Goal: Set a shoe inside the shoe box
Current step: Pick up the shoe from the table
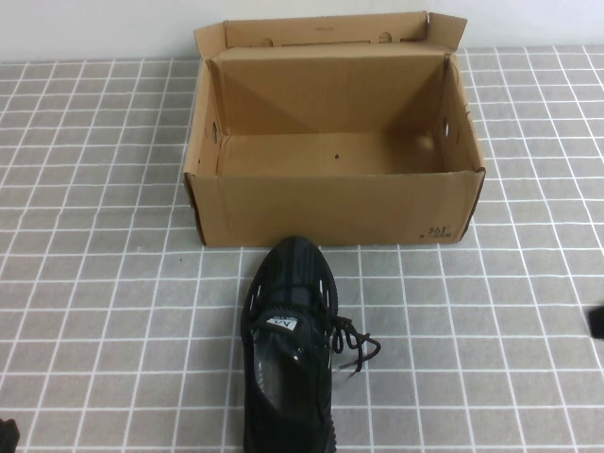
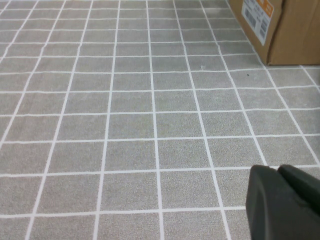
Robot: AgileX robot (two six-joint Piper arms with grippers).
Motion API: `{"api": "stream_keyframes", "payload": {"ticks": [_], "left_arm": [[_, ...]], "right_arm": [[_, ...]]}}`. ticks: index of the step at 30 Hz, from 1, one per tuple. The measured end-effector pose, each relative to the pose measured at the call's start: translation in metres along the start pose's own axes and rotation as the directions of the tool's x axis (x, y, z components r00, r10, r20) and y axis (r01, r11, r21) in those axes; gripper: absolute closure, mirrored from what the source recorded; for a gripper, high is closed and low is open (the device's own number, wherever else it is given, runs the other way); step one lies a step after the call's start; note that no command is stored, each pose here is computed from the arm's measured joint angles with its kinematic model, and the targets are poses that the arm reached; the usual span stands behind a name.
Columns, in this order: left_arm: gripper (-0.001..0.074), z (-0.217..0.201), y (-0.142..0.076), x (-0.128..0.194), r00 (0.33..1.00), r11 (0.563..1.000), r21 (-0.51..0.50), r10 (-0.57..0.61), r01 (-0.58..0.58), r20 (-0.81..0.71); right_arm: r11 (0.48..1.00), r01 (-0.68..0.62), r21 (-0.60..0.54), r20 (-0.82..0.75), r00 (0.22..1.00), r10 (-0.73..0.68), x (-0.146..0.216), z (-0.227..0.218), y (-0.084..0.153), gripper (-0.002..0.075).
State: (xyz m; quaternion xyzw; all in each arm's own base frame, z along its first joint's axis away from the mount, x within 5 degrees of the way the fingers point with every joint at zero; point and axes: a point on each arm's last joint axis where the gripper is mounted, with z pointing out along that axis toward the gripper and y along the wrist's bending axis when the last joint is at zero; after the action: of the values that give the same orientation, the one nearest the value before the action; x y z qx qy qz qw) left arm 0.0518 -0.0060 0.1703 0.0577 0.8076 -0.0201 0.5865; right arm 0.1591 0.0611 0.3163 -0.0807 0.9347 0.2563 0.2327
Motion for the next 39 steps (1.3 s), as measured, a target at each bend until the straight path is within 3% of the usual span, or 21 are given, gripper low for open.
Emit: {"api": "stream_keyframes", "payload": {"ticks": [5, 10, 13, 19, 21, 29, 32, 39], "left_arm": [[0.0736, 0.0, 0.0, 0.0, 1.0, 1.0, 0.0, 0.0, 0.0, 0.0], [0.0736, 0.0, 0.0, 0.0, 1.0, 1.0, 0.0, 0.0, 0.0, 0.0], [0.0736, 0.0, 0.0, 0.0, 1.0, 1.0, 0.0, 0.0, 0.0, 0.0], [0.0736, 0.0, 0.0, 0.0, 1.0, 1.0, 0.0, 0.0, 0.0, 0.0], [0.0736, 0.0, 0.0, 0.0, 1.0, 1.0, 0.0, 0.0, 0.0, 0.0], [0.0736, 0.0, 0.0, 0.0, 1.0, 1.0, 0.0, 0.0, 0.0, 0.0], [0.0736, 0.0, 0.0, 0.0, 1.0, 1.0, 0.0, 0.0, 0.0, 0.0], [0.0736, 0.0, 0.0, 0.0, 1.0, 1.0, 0.0, 0.0, 0.0, 0.0]], "right_arm": [[0.987, 0.138, -0.083, -0.082, 0.986, -0.145, -0.03, 0.029, 0.029, 0.0742], [0.927, 0.344, -0.151, -0.164, 0.916, -0.367, -0.043, 0.062, 0.076, 0.0742], [0.851, 0.489, -0.191, -0.201, 0.829, -0.521, -0.043, 0.083, 0.106, 0.0742], [0.633, 0.73, -0.259, -0.186, 0.605, -0.774, -0.043, 0.115, 0.149, 0.0726], [0.552, 0.783, -0.287, -0.169, 0.526, -0.834, -0.043, 0.124, 0.159, 0.0684], [0.447, 0.844, -0.296, -0.142, 0.424, -0.895, -0.053, 0.158, 0.169, 0.0319], [0.411, 0.867, -0.282, -0.116, 0.394, -0.912, -0.058, 0.17, 0.171, 0.0276], [0.364, 0.898, -0.248, -0.137, 0.34, -0.93, -0.065, 0.199, 0.17, 0.0261]]}}
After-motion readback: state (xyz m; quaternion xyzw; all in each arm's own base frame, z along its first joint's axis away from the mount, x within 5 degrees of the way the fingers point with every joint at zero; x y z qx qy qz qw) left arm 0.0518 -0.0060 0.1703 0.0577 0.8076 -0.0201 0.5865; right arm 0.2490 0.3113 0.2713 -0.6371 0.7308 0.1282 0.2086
